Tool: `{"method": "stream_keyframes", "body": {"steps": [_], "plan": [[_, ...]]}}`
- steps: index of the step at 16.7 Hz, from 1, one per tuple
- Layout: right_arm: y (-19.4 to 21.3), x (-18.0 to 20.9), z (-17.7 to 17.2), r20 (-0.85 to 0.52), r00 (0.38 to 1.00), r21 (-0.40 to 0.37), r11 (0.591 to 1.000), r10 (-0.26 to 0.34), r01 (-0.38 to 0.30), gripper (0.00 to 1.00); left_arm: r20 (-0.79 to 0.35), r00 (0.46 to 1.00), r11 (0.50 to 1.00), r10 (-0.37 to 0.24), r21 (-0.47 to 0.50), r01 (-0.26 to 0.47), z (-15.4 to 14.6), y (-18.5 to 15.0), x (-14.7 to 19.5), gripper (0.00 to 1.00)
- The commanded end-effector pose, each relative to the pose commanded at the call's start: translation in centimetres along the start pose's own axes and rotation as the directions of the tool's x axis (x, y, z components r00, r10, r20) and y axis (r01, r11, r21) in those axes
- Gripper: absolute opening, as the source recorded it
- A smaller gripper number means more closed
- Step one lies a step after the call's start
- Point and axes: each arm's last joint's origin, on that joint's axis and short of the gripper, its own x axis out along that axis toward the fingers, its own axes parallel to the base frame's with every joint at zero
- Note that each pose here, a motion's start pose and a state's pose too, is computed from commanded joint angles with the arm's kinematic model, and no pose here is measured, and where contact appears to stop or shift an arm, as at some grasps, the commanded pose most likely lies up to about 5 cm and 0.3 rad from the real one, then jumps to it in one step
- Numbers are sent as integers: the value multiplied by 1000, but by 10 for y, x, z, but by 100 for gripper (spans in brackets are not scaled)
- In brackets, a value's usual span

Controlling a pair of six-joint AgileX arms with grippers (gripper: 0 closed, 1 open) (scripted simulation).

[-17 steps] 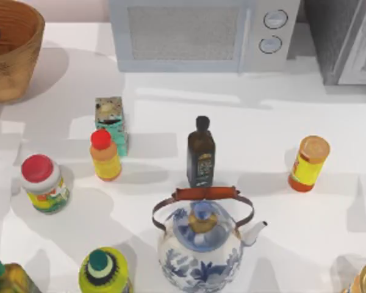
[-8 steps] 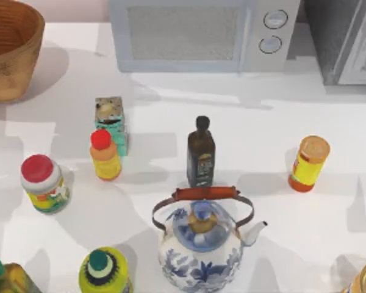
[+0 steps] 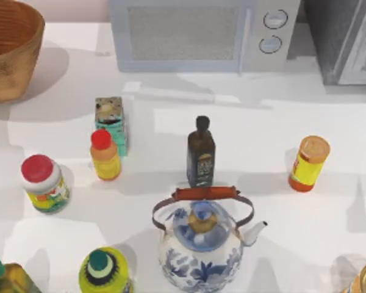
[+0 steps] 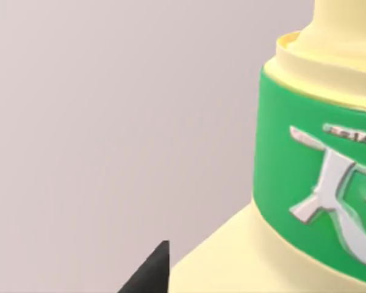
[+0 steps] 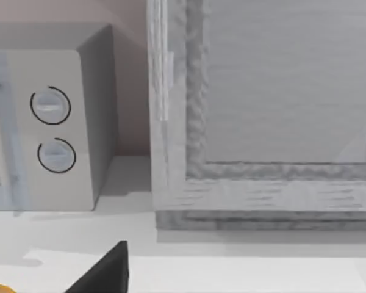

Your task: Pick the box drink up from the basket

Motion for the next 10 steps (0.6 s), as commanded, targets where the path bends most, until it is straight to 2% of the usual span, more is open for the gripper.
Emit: {"method": "stream_keyframes", "body": {"steps": [6,10], "plan": [[0,0,0,0,1000,0,1000,0,0,100,-8,1000,1000,2,-2,-2,0,-1,-2,0],[0,0,0,0,1000,0,1000,0,0,100,-47,999,1000,5,-15,-5,7,-14,-32,0]]}}
